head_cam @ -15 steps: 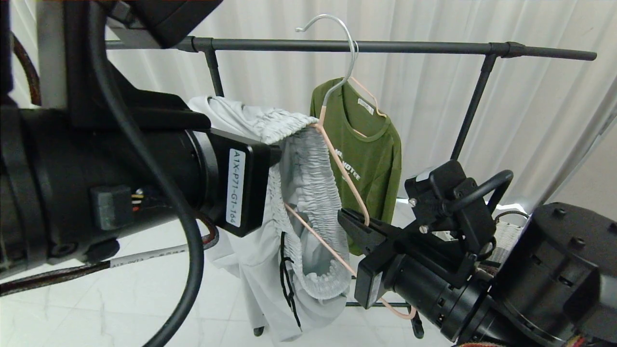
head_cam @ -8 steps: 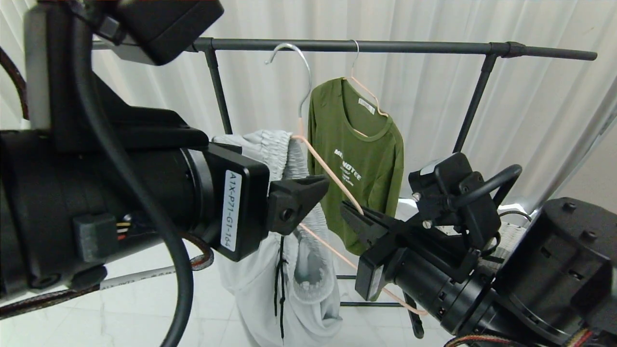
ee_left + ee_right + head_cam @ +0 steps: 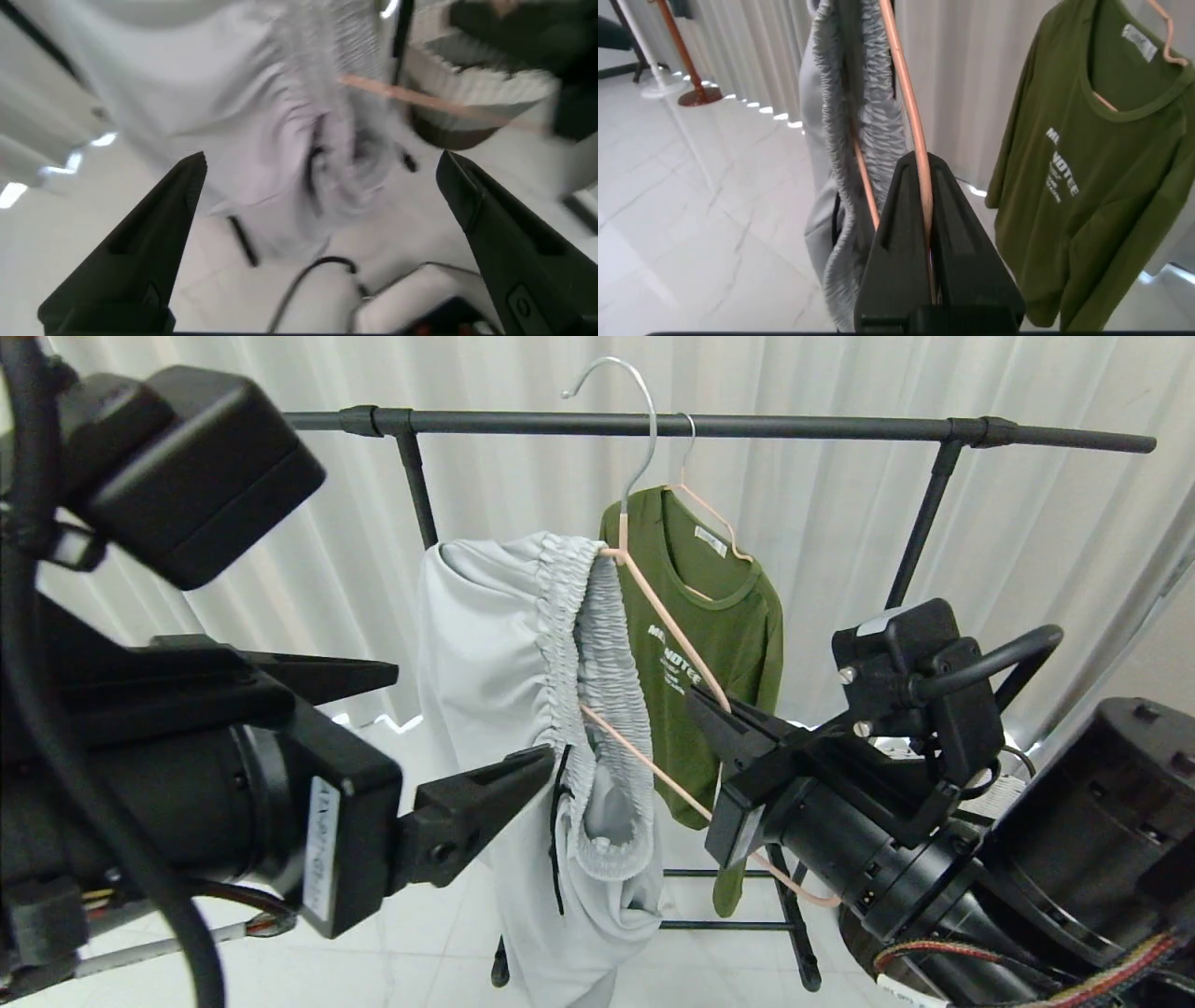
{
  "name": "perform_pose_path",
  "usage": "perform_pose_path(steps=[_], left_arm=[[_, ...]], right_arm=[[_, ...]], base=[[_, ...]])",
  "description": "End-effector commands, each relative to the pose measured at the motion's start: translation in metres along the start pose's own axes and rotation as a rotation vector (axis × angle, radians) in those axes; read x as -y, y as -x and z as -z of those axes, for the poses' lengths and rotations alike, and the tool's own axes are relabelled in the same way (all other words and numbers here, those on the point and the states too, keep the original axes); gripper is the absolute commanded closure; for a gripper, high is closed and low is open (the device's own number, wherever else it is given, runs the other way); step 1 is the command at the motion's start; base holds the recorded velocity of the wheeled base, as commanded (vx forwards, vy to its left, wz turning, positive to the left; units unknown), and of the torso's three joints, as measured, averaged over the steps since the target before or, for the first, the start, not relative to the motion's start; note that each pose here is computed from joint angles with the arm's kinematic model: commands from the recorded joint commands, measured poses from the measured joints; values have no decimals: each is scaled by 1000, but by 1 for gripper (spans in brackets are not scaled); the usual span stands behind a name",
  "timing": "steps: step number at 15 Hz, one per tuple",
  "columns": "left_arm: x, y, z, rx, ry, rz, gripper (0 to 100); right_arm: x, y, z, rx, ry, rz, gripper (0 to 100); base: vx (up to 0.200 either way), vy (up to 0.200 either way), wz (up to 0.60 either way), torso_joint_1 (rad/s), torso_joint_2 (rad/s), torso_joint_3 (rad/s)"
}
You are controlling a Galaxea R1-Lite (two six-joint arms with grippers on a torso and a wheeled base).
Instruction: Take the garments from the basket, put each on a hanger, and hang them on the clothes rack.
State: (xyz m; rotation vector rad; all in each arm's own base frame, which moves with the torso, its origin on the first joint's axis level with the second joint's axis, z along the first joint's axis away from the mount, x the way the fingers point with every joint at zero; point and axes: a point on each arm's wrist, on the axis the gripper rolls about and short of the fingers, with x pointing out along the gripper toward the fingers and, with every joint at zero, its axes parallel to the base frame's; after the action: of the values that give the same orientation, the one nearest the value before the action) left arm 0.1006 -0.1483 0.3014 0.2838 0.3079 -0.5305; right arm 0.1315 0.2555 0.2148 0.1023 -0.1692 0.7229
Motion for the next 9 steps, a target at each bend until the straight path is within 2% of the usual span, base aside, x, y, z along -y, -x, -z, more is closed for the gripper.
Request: perform_pose_path(steps=[1,3,5,9], left_arm=[[-27,20,13,21,-44,-67,0],[-47,37,17,66,-93,-36,0],[-60,46,24,84,-187,-3,0],[-60,38,25,116,-329,171,0]], right_arm=[[5,6,-8,21,0,6,100],[14,22,-12,22,22,6,100],[23,45,-8,-4,39,-12,100],[27,77,-10,-4,69,-95,100]], base=[[0,0,0,0,0,0],[0,0,0,0,0,0],[0,0,0,0,0,0],[0,0,0,0,0,0]])
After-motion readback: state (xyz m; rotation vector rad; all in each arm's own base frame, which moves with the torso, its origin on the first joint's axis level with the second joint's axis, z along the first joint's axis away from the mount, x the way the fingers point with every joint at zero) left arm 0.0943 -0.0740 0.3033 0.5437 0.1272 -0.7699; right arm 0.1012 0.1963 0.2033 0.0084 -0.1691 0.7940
